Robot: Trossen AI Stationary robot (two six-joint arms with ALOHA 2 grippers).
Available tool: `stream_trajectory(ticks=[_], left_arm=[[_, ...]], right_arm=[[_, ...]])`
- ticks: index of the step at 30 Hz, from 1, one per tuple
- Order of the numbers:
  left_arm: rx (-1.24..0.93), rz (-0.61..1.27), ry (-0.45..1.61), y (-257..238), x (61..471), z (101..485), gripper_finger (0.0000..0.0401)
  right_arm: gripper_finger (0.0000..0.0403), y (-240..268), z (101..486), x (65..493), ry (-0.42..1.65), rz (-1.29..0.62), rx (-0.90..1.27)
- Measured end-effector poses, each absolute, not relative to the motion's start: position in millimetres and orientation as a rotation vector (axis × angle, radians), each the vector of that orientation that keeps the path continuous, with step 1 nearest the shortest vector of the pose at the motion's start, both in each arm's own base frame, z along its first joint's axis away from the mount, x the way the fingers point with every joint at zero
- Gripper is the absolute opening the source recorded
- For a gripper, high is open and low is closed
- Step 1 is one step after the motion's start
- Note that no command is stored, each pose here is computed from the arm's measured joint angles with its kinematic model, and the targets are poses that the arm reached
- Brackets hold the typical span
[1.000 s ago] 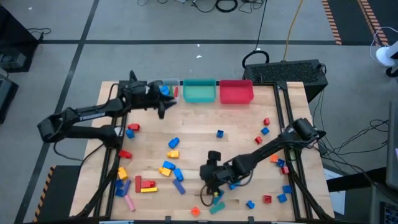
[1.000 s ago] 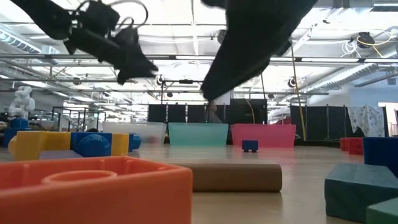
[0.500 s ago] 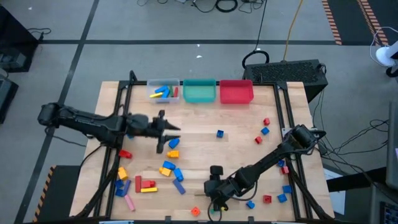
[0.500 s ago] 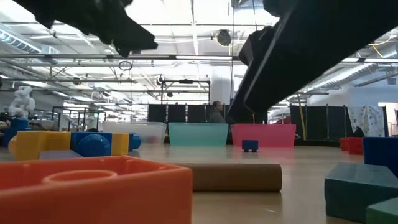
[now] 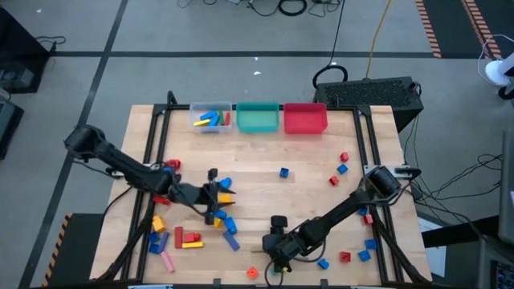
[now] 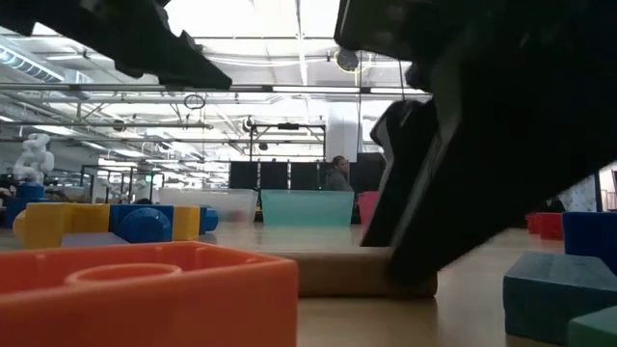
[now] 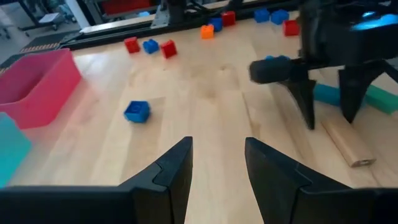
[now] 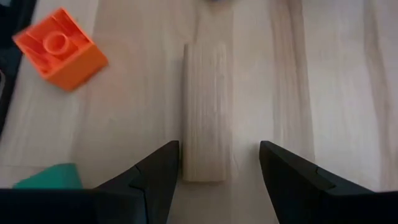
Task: Sort blocks by size
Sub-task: Put the brown block into the transparent bin
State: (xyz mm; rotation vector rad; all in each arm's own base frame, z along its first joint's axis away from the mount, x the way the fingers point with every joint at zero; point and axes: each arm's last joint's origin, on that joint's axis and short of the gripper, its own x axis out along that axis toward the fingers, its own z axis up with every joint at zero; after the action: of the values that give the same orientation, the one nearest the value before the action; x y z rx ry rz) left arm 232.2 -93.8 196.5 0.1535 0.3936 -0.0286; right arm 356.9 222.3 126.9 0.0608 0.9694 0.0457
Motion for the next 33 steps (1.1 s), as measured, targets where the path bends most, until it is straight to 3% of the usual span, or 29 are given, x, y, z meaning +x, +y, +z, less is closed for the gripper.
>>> stream_trajectory(ticks=[6, 14, 20, 33], left_arm=[[0.172, -0.065, 0.415, -108.7, 239.5, 177.6, 0.0148], [0.207, -0.076, 0.483, -114.9, 244.5, 155.1, 0.0148], [0.145, -0.081, 0.495, -115.8, 245.1, 152.7, 0.0148], [-0.433, 0.067, 0.464, -94.3, 257.4, 156.9, 0.0148]], right_arm=[[0.0188, 222.7, 121.3, 357.3, 0.986, 0.042, 0.061], [0.0080, 220.2, 122.2, 358.3, 0.961, 0.002, 0.025], [0.0078, 215.7, 122.2, 358.6, 0.920, -0.085, -0.053], [0.0078, 196.7, 144.9, 357.5, 0.723, -0.433, -0.331]])
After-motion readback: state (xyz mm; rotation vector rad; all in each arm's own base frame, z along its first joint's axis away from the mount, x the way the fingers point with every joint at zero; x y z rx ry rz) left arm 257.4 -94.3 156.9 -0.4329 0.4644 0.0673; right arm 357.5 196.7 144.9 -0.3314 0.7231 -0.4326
